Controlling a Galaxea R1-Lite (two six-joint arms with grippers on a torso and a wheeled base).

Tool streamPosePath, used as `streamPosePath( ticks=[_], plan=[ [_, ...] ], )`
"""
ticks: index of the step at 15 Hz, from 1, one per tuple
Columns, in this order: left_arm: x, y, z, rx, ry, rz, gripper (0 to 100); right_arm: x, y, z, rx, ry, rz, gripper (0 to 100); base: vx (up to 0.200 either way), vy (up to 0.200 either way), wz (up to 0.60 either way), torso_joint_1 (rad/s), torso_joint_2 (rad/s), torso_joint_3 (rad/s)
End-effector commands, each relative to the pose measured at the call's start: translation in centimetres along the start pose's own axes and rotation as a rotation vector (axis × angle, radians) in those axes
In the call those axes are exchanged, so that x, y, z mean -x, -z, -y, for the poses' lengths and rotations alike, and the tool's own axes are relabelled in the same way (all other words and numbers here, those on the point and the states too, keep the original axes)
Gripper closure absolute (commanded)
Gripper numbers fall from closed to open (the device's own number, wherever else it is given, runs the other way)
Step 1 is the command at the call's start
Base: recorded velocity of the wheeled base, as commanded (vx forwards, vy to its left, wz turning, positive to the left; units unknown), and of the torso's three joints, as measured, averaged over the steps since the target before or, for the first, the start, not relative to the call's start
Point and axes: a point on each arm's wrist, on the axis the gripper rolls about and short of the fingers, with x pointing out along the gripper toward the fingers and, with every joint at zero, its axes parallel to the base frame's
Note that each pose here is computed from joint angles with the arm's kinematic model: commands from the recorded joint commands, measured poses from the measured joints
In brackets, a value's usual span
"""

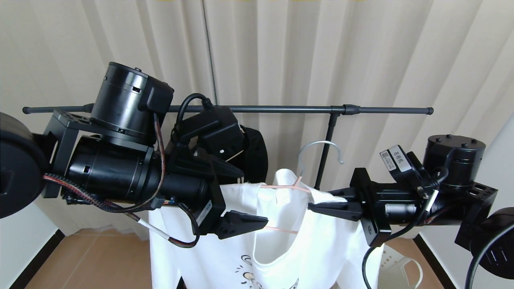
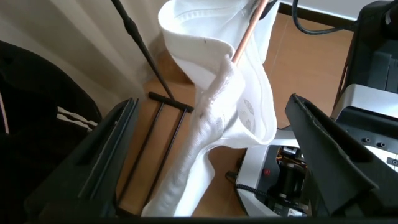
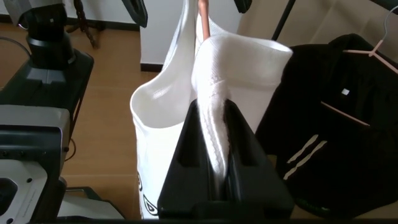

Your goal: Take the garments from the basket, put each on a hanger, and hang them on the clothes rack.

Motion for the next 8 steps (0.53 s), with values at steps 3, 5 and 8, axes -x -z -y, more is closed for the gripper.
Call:
streamPosePath(
  ticks=[3,5,8],
  plan=[
    [-0.94,0.31,-0.31,0.008,0.006,-0.018,100,0.18,-0.35,-0.29,0.010,-0.001,0.006,100,0.000,0.000,0.00,0.000,0.00,0.000],
    [-1.04,0.28,-0.42,0.006,0.001,-0.011,100,0.15,-0.32,-0.34,0.009,-0.001,0.005,100,0.000,0.000,0.00,0.000,0.00,0.000],
    [-0.89,0.21,-0.38,0.004,-0.001,-0.007,100,0.15,-0.32,-0.34,0.009,-0.001,0.005,100,0.000,0.000,0.00,0.000,0.00,0.000]
  ],
)
